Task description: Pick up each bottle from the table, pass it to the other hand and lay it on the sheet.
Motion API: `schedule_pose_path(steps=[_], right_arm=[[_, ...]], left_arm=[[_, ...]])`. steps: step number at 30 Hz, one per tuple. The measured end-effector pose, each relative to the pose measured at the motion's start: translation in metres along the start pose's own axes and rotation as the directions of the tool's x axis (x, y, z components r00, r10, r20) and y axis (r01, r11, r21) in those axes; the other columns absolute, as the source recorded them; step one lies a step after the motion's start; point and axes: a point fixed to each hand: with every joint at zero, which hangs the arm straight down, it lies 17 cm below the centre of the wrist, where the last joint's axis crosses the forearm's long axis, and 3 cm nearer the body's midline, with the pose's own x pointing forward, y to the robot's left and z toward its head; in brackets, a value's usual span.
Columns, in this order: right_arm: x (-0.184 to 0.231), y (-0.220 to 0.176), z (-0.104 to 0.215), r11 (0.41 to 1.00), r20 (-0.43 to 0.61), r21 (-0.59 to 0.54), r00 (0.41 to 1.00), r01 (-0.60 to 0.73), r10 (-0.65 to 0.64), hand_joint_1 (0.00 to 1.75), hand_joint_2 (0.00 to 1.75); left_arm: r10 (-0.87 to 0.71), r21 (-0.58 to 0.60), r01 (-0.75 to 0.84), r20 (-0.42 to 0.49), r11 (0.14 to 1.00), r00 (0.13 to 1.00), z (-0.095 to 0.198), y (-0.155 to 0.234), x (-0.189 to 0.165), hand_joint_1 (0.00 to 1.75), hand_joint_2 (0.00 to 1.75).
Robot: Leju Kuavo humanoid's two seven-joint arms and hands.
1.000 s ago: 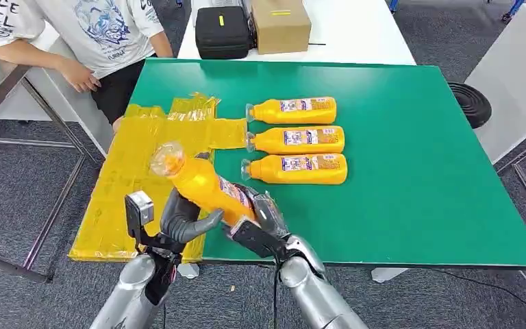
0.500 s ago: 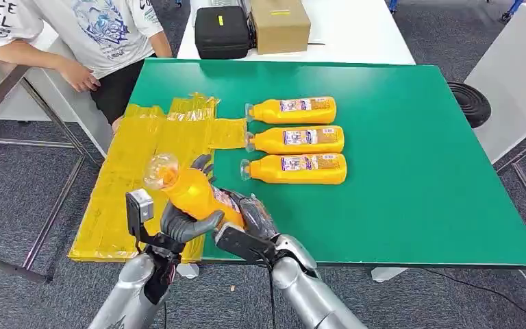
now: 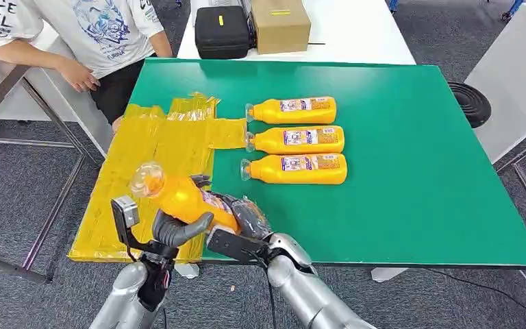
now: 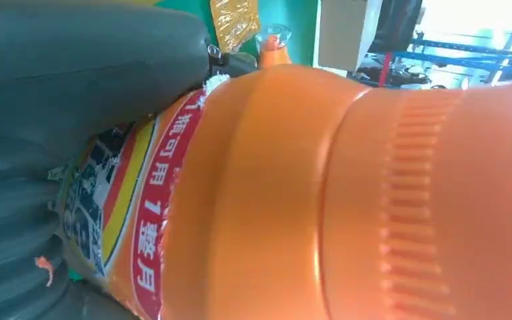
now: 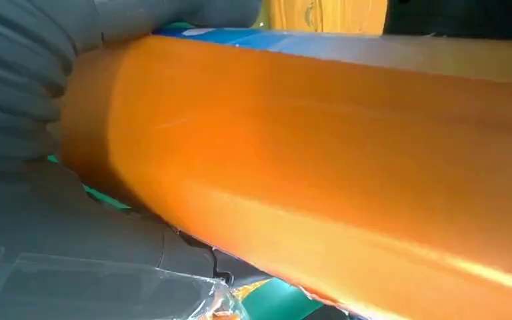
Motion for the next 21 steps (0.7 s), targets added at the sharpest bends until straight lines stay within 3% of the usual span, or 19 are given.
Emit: schedule_pose_path(steps=[3, 4, 5, 7, 8, 21], right_arm=[[-0.001, 0.000, 0.000, 1.000, -0.002, 0.000, 1.000, -0.002, 0.002, 1.75, 1.75], [-0.001, 0.001, 0.000, 1.000, -0.003, -0.001, 1.000, -0.002, 0.002, 1.47, 1.75], [-0.001, 0.001, 0.000, 1.000, -0.003, -0.001, 1.000, -0.003, 0.003, 0.00, 1.75], [-0.001, 0.001, 0.000, 1.000, -0.002, -0.002, 1.000, -0.009, 0.009, 0.00, 1.75], [-0.001, 0.001, 0.000, 1.000, -0.002, -0.002, 1.000, -0.016, 0.016, 0.00, 0.00], [0.014, -0.012, 0.008, 0.994, 0.062, -0.107, 0.998, 0.037, -0.031, 0.00, 0.00]], left_arm=[[0.001, 0.002, -0.001, 0.000, 1.000, 1.000, 0.001, 0.000, 0.000, 1.75, 1.75], [0.001, 0.002, -0.001, 0.002, 1.000, 1.000, 0.001, 0.000, 0.000, 1.75, 1.75], [0.002, 0.003, -0.002, 0.003, 1.000, 1.000, 0.001, 0.001, 0.000, 1.75, 1.75], [0.002, 0.005, -0.002, 0.006, 1.000, 1.000, 0.001, 0.001, 0.001, 1.75, 1.75], [0.001, 0.006, -0.001, 0.007, 1.000, 1.000, 0.001, 0.002, 0.001, 1.75, 1.75], [-0.140, 0.062, 0.136, 0.060, 0.989, 0.988, -0.009, 0.016, 0.018, 1.75, 1.75]])
